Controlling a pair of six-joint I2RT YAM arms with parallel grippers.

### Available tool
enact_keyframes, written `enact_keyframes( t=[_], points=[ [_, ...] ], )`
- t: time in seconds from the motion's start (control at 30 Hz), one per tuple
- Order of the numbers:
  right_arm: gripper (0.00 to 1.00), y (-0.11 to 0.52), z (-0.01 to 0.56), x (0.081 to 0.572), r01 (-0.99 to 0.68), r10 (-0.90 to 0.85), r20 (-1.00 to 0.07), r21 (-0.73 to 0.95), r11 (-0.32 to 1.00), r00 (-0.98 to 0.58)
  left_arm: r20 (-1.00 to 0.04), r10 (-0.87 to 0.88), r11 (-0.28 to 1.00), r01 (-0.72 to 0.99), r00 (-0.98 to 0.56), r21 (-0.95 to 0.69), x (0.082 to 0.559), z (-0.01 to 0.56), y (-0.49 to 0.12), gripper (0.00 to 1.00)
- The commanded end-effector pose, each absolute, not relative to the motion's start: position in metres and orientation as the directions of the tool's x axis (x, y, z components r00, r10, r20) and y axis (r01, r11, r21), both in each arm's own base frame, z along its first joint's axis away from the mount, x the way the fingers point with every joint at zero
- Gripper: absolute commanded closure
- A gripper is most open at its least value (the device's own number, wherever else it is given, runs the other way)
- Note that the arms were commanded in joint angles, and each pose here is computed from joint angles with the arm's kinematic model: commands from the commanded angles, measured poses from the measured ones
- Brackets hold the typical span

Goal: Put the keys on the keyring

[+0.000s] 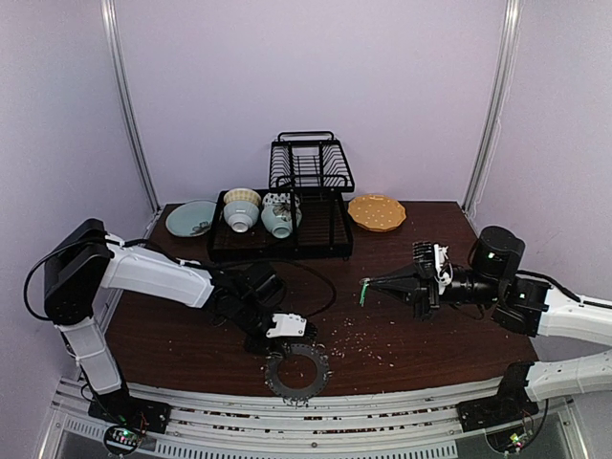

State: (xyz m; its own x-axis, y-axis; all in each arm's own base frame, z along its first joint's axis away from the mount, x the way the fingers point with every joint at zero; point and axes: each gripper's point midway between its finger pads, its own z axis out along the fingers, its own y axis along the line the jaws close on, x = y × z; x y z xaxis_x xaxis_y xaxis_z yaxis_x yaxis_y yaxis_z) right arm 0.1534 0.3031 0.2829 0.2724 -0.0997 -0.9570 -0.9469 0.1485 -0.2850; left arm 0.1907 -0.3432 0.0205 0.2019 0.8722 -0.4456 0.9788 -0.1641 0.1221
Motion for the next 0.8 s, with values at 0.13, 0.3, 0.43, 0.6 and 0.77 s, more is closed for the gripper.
enact_keyframes(
  t=[0.13,0.3,0.43,0.6,0.77],
  points=[
    [1.0,0.301,0.285,0.155,-0.945,-0.09,-0.958,-0.283,0.164,0.271,-0.379,0.902,-0.159,0.975,0.208,0.157,0.2,0.011,-0.337,0.6],
    [1.0,0.3,0.286,0.155,-0.943,-0.088,-0.957,-0.288,0.166,0.276,-0.327,0.925,-0.132,0.971,0.193,0.199,0.211,0.01,-0.33,0.81],
    [1.0,0.3,0.284,0.155,-0.943,-0.092,-0.957,-0.287,0.167,0.275,-0.417,0.888,-0.148,0.979,0.195,0.142,0.201,0.023,-0.348,1.0],
    [1.0,0.3,0.286,0.155,-0.942,-0.089,-0.957,-0.289,0.171,0.277,-0.463,0.869,-0.141,0.985,0.172,0.101,0.196,0.034,-0.359,1.0],
    [1.0,0.298,0.287,0.156,-0.938,-0.095,-0.955,-0.295,0.184,0.281,-0.517,0.843,-0.043,0.977,0.149,0.211,0.217,0.082,-0.365,1.0]
  ],
)
